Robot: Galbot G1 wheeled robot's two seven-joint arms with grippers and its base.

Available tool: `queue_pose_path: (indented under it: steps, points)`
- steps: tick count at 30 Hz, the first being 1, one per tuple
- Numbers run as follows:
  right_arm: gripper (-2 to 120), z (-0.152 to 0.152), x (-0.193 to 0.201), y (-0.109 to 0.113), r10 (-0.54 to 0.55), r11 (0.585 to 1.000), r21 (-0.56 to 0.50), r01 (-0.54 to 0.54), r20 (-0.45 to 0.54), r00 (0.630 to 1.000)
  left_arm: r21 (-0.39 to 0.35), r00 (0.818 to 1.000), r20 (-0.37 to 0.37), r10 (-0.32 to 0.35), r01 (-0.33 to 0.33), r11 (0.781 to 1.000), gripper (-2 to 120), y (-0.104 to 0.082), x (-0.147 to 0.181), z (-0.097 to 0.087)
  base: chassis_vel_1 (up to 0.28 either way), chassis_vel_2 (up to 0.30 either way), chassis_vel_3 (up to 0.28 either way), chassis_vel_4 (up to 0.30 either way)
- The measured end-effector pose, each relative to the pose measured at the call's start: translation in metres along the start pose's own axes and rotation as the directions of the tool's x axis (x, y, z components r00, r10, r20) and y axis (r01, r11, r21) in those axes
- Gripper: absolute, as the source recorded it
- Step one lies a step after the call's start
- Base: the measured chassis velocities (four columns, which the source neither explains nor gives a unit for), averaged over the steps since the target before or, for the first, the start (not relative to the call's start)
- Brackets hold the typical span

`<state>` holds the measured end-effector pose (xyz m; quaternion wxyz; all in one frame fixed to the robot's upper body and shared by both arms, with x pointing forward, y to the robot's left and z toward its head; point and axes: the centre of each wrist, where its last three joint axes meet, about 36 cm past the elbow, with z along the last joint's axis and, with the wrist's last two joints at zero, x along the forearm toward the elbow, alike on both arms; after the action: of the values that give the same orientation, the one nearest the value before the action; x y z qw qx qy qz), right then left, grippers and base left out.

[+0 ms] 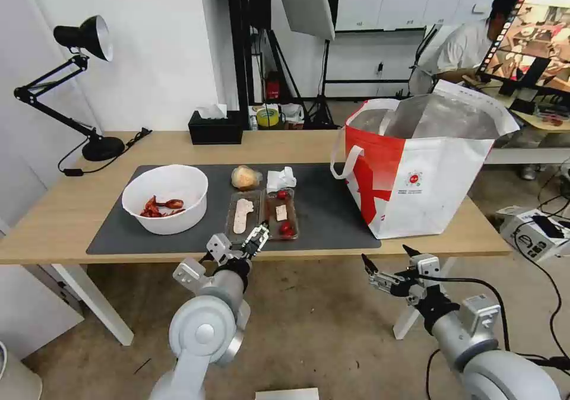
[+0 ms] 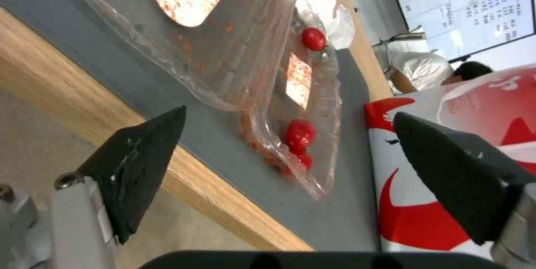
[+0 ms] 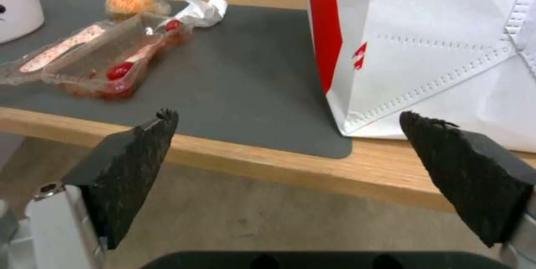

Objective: Pick up the trash from the table and place it into the takeout bag.

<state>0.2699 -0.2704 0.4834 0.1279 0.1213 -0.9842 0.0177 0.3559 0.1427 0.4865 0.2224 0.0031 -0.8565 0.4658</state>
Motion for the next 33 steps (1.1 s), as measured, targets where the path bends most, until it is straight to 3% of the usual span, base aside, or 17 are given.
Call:
queue_pose_path:
  steps: [6,18,33]
  points:
    - [100,-0.001,0.002,0.0,0.001,1.0,0.005,-0.001,0.0,1.0,0.005,1.0,-0.012,-0.004,0.004,1.0,100,-0.008,-0.006,-0.002,0.0,0.0,0.0,0.0]
    - [100,-0.002,0.003,-0.001,0.005,1.0,0.008,-0.005,0.001,1.0,-0.002,0.999,-0.036,-0.031,0.031,1.0,100,-0.004,-0.014,0.0,0.0,0.0,0.0,0.0]
    - [100,0.0,0.004,0.0,0.007,1.0,0.01,-0.007,-0.002,1.0,-0.014,0.999,-0.035,-0.041,0.04,0.999,100,-0.001,-0.032,-0.011,0.0,0.0,0.0,0.0]
